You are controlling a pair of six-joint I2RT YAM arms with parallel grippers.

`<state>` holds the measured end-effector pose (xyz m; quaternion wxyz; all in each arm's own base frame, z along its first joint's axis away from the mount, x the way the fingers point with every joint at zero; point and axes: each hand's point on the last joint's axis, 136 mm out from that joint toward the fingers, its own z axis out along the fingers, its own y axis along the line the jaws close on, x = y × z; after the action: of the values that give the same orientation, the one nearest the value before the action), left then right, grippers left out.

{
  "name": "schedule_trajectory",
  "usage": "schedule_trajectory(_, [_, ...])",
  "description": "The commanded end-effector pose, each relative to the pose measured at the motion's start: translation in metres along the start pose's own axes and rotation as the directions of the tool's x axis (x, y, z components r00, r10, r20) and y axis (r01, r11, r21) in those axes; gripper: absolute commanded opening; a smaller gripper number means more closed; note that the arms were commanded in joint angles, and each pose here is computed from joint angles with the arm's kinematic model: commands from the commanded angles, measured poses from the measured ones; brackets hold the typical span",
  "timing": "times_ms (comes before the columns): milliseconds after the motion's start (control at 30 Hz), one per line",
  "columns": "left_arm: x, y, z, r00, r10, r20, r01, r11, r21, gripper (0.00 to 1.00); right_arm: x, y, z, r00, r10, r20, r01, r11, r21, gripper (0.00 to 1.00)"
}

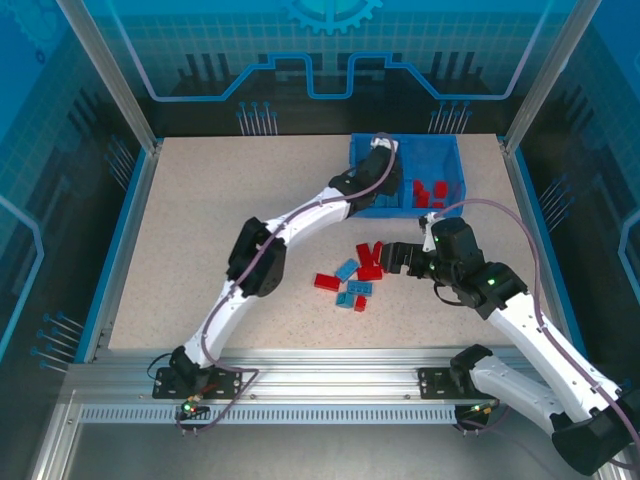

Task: Sort the legos into containers by color

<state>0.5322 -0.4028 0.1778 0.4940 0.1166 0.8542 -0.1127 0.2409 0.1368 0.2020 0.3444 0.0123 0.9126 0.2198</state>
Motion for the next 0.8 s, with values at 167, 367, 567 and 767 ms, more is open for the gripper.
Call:
schedule_trajectory(167, [-0.068, -0.002, -0.210, 0.970, -0.087, 0.225, 0.022, 0.960, 0.278, 0.56, 0.023, 0.008, 0.031, 0.989, -0.050, -0.141, 0.046, 0.998, -0.030, 0.95])
schedule_trajectory(367, [-0.013, 0.031, -0.327, 0.964, 0.063, 0.257, -0.155, 0.923, 0.354, 0.57, 0.046, 0.069, 0.066, 0.900, -0.347, -0.264, 0.301, 0.932, -0.201, 0.91])
schedule_trajectory(567, [0.074, 0.077, -0.391, 0.901, 0.348, 0.259, -0.421, 0.846, 0.327, 0.65, 0.076, 0.089, 0.114, 0.615, -0.707, -0.348, 0.653, 0.705, -0.279, 0.90])
schedule_trajectory(767, [0.139, 0.090, -0.423, 0.820, 0.501, 0.277, -0.573, 0.719, 0.394, 0.99, 0.094, 0.088, 0.154, 0.410, -0.803, -0.433, 0.768, 0.560, -0.312, 0.90])
